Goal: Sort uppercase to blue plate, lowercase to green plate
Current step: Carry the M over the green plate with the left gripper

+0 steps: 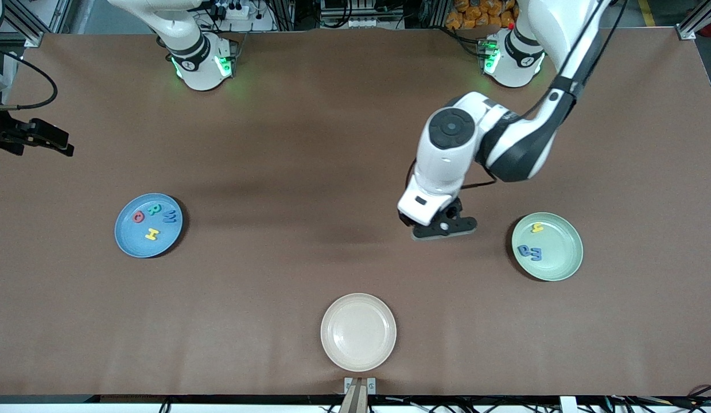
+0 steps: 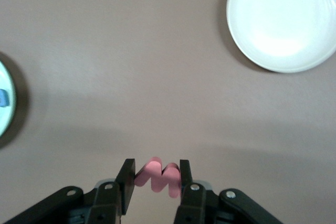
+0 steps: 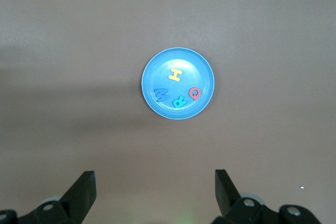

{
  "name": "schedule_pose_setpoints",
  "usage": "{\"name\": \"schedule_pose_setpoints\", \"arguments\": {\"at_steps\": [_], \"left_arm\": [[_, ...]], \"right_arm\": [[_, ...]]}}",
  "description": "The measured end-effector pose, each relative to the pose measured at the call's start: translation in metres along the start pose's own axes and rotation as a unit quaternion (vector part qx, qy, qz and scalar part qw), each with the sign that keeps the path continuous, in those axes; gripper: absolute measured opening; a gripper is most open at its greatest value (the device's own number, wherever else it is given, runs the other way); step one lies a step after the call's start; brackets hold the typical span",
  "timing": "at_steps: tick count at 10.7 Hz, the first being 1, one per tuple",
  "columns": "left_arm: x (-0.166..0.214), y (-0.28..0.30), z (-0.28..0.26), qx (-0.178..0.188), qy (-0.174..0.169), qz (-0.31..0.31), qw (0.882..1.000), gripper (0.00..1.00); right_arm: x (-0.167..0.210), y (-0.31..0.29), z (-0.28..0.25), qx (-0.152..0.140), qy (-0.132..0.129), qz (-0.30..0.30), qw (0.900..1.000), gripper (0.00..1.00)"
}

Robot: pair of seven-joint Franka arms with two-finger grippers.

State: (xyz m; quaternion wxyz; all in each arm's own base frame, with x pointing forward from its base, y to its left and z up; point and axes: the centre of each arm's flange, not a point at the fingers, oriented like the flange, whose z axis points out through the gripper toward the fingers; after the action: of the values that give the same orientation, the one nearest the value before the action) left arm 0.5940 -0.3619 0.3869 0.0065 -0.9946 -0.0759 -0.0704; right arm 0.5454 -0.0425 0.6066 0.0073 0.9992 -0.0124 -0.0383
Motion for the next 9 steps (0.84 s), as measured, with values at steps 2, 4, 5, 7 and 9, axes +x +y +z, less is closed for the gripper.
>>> {"name": "schedule_pose_setpoints", "arguments": {"at_steps": [2, 4, 5, 7, 9], "left_arm": [[0.025, -0.033, -0.006, 0.013, -0.005, 0.012, 1.0, 0.38], [0.062, -0.095, -0.01, 0.025, -0.017, 0.026, 0.999, 0.38], [0.08, -0.131, -0.01, 0.026, -0.025, 0.032, 0.999, 0.38], [0.107, -0.196, -0.011, 0.028, -0.038, 0.065, 0.997, 0.38], [0.119, -0.239, -0.017, 0.033, -0.046, 0.093, 0.994, 0.38]], "right_arm": [[0.0, -0.001, 0.0, 0.0, 0.0, -0.001, 1.0, 1.0], [0.0, -0.002, 0.0, 0.0, 0.0, -0.001, 1.0, 1.0], [0.0, -0.002, 0.0, 0.0, 0.001, -0.002, 1.0, 1.0], [0.0, -0.002, -0.001, 0.0, 0.002, -0.002, 1.0, 1.0], [0.0, -0.002, -0.002, 0.0, 0.003, -0.002, 1.0, 1.0]]}}
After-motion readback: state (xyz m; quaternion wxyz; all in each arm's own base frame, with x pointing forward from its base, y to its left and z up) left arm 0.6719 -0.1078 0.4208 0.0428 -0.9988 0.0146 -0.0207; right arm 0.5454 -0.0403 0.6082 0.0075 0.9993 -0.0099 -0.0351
